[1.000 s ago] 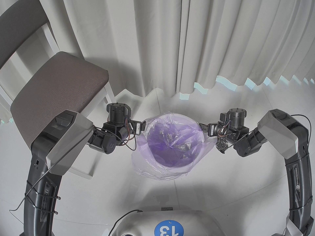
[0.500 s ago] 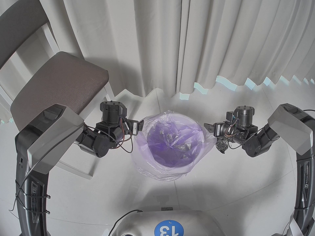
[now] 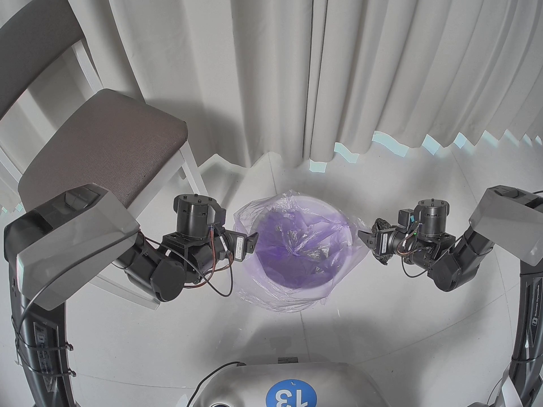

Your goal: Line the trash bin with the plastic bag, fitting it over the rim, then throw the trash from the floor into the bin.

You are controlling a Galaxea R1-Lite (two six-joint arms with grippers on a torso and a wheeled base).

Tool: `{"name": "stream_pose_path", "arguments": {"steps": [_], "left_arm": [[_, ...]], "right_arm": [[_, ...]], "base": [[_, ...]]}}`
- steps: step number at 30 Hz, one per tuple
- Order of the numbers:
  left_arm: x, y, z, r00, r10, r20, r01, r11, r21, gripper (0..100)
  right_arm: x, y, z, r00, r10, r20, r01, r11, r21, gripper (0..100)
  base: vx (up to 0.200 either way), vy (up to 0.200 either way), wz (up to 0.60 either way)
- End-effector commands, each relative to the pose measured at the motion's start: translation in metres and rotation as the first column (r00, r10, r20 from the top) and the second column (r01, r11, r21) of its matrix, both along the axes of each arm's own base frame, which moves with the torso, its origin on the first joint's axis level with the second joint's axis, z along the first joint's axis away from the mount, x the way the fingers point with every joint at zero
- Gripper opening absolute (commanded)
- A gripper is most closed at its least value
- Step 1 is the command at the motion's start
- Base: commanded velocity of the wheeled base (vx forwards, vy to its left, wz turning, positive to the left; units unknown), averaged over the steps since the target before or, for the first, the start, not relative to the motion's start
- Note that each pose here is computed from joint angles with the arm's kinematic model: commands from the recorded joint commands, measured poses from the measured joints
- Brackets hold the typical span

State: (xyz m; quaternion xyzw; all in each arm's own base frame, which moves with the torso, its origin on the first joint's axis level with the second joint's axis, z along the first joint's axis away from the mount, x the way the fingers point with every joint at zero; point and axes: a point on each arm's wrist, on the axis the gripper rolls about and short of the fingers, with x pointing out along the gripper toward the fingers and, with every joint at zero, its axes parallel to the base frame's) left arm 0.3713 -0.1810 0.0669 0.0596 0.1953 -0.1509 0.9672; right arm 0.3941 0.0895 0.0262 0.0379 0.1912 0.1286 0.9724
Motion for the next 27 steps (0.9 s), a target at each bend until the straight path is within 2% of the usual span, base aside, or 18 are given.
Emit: {"name": "stream_pose_path", "arguments": {"steps": [1,7,22,27], "left_arm": [[-0.016,0.005,0.007,1.000,-0.005,-0.002,0.005,1.000,0.004,100],[-0.027,0.008,-0.009,1.000,-0.013,-0.024,0.014,1.000,0.021,100],[-0.032,0.015,-0.032,0.996,-0.001,-0.094,0.005,0.999,0.043,100],[-0.030,0.016,-0.042,0.997,0.004,-0.076,-0.001,0.999,0.042,100]], "right_arm": [[-0.005,0.003,-0.011,0.999,0.012,-0.036,-0.012,1.000,-0.009,100],[-0.002,0.003,-0.023,1.000,0.010,-0.027,-0.010,1.000,-0.007,100],[-0.002,0.001,-0.027,0.999,0.006,-0.033,-0.006,1.000,-0.008,100],[0.000,0.000,-0.029,1.000,0.001,-0.021,-0.001,1.000,-0.006,100]], "base": [[0.000,0.000,0.00],[0.000,0.000,0.00],[0.000,0.000,0.00],[0.000,0.000,0.00]]}}
